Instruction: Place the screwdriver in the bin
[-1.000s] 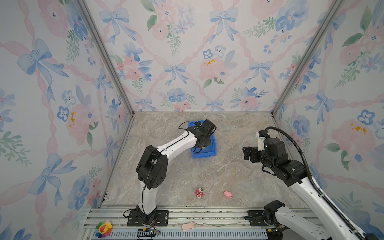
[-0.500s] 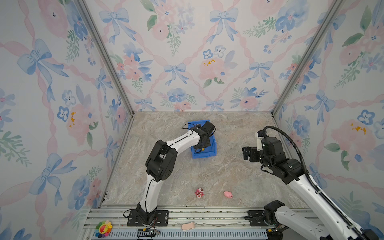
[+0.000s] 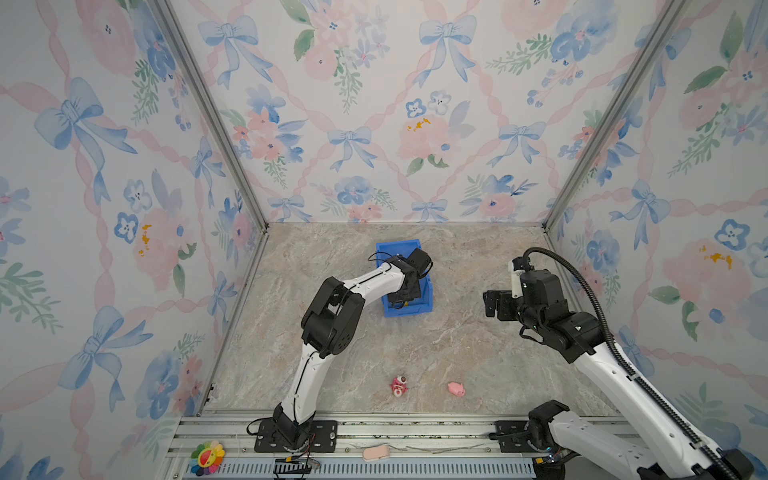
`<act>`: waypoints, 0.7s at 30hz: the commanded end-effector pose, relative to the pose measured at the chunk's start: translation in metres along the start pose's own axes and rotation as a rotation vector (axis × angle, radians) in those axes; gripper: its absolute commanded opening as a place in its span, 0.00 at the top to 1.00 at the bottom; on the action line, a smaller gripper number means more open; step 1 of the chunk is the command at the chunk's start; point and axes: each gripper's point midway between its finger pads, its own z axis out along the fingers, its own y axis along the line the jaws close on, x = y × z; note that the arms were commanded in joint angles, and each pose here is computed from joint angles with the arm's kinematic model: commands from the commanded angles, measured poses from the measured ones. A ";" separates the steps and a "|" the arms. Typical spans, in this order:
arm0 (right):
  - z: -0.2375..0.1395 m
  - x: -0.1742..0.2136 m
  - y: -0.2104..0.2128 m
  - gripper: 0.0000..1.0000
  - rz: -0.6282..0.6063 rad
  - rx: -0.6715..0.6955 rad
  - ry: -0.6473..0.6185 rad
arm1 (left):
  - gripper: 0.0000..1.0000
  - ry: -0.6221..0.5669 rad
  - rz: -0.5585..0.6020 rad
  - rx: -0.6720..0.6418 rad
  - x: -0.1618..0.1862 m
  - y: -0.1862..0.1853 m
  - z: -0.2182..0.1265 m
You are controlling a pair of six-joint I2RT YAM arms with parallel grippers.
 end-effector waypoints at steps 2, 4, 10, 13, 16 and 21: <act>-0.011 -0.008 -0.009 0.03 0.012 0.018 -0.039 | 0.70 -0.025 0.004 0.002 -0.005 -0.005 -0.009; -0.014 -0.009 -0.015 0.03 0.015 0.029 -0.048 | 0.67 -0.031 0.006 0.010 -0.006 -0.008 -0.014; -0.026 -0.019 -0.031 0.03 0.046 0.037 -0.095 | 0.52 -0.081 0.011 0.043 -0.013 -0.015 -0.042; -0.028 -0.016 -0.034 0.03 0.047 0.033 -0.099 | 0.52 -0.110 0.006 0.064 -0.014 -0.016 -0.063; -0.027 -0.010 -0.032 0.03 0.049 0.018 -0.093 | 0.50 -0.137 0.012 0.083 -0.012 -0.015 -0.085; -0.022 0.002 -0.028 0.03 0.081 -0.017 -0.075 | 0.44 -0.172 0.034 0.100 0.001 -0.005 -0.117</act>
